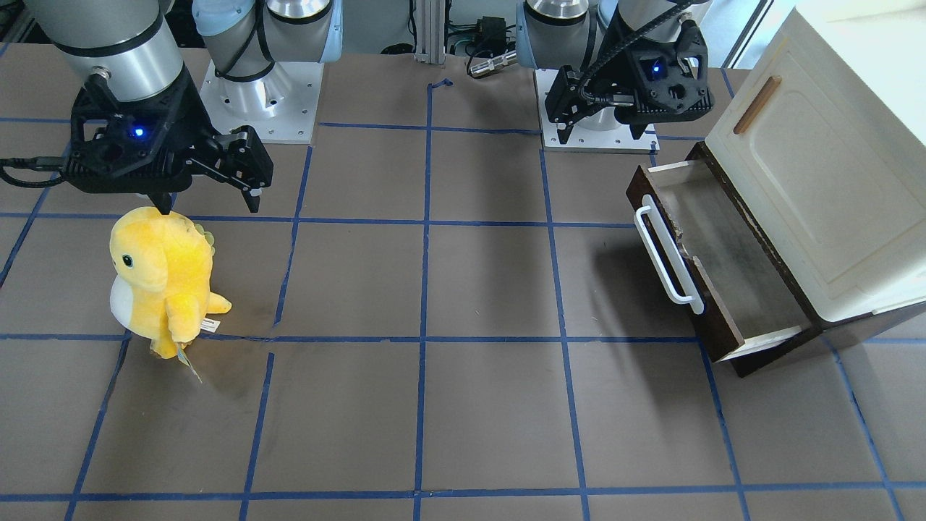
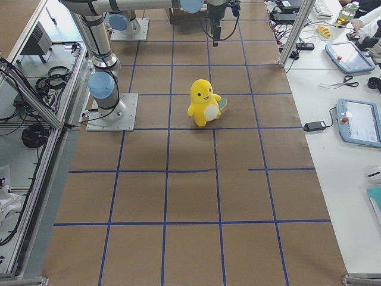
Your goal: Pull drawer sideways
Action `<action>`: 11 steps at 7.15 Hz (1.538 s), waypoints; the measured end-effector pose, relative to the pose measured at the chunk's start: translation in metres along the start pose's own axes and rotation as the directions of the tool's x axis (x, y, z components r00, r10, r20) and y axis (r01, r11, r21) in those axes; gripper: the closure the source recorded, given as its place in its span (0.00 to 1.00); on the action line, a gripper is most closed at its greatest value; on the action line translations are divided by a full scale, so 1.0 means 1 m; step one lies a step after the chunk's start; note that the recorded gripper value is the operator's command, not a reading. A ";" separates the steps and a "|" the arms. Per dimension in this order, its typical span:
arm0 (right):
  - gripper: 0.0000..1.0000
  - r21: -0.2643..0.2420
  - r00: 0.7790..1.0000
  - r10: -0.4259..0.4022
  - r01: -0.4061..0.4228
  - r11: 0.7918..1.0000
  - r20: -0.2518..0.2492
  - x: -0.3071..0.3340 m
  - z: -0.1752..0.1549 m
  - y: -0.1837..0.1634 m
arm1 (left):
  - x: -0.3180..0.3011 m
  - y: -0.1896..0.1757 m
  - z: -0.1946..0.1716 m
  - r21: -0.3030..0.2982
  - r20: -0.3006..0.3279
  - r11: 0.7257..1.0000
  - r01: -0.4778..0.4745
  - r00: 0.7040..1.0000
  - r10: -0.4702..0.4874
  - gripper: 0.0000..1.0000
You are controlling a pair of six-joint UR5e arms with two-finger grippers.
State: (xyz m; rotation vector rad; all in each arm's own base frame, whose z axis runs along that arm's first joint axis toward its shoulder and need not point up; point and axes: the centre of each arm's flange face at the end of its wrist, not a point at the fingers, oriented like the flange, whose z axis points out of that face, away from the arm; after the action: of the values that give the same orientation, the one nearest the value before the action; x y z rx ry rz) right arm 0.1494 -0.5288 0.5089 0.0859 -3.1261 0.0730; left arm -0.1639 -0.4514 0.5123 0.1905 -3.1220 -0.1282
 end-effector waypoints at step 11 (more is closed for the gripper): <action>0.00 0.000 1.000 0.000 0.000 1.000 0.000 0.000 0.000 0.000 | 0.002 -0.012 0.007 0.068 -0.002 0.987 -0.144 0.990 0.144 0.00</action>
State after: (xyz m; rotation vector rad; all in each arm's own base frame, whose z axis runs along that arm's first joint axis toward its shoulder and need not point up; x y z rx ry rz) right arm 0.1494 -0.5288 0.5089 0.0859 -3.1261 0.0731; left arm -0.1644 -0.4626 0.5046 -0.0346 -3.1216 -0.0204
